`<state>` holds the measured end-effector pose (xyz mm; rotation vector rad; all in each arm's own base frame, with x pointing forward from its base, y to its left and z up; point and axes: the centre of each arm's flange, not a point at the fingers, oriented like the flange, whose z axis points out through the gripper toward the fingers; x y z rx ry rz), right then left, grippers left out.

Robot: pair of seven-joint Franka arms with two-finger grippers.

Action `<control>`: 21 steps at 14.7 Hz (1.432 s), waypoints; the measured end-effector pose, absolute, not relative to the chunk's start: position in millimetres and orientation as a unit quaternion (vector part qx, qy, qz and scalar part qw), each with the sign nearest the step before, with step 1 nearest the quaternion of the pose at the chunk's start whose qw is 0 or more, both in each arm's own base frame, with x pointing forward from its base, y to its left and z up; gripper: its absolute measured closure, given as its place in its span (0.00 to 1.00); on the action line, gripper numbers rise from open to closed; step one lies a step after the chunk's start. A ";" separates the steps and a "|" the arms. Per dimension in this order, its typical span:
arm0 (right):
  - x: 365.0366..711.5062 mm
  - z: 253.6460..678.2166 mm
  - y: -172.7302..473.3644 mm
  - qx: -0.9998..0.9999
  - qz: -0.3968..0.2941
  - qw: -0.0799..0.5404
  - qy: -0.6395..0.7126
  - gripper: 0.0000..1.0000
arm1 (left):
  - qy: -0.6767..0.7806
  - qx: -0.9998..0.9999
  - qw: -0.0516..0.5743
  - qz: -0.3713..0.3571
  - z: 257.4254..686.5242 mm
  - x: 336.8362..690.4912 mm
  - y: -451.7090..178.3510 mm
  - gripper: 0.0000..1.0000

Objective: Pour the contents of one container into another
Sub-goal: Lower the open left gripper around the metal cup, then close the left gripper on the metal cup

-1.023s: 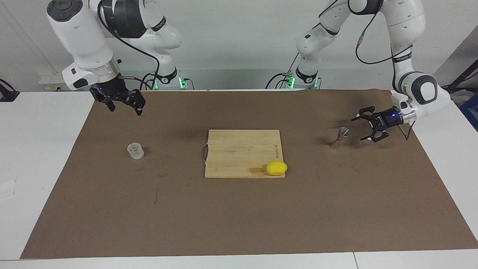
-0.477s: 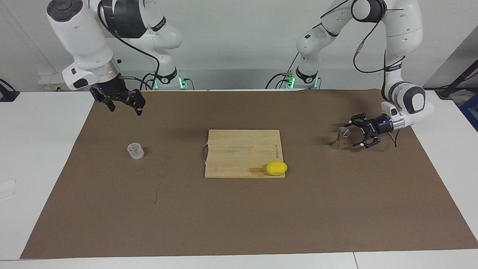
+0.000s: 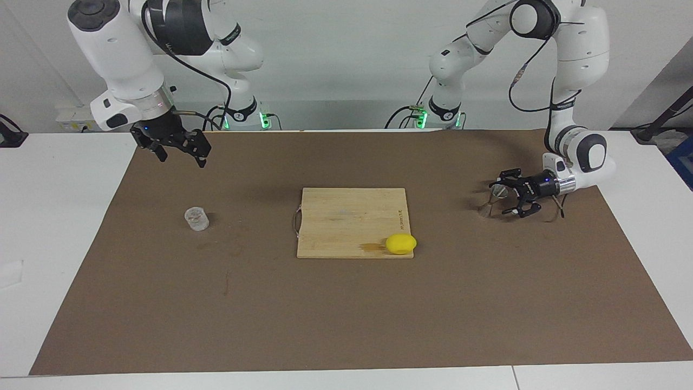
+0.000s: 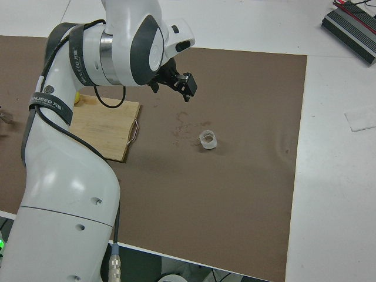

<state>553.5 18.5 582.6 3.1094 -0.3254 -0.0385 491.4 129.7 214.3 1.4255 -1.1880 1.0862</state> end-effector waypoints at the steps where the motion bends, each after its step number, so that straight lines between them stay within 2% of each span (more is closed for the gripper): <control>1: 553.5 582.6 18.5 0.994 -0.012 0.007 -0.104 0.00 | -0.485 0.580 0.477 0.447 215.2 493.5 125.2 0.00; 21: 553.5 582.6 18.5 0.994 -0.012 0.007 -0.104 0.00 | -0.468 0.566 0.479 0.481 227.4 506.0 118.6 0.00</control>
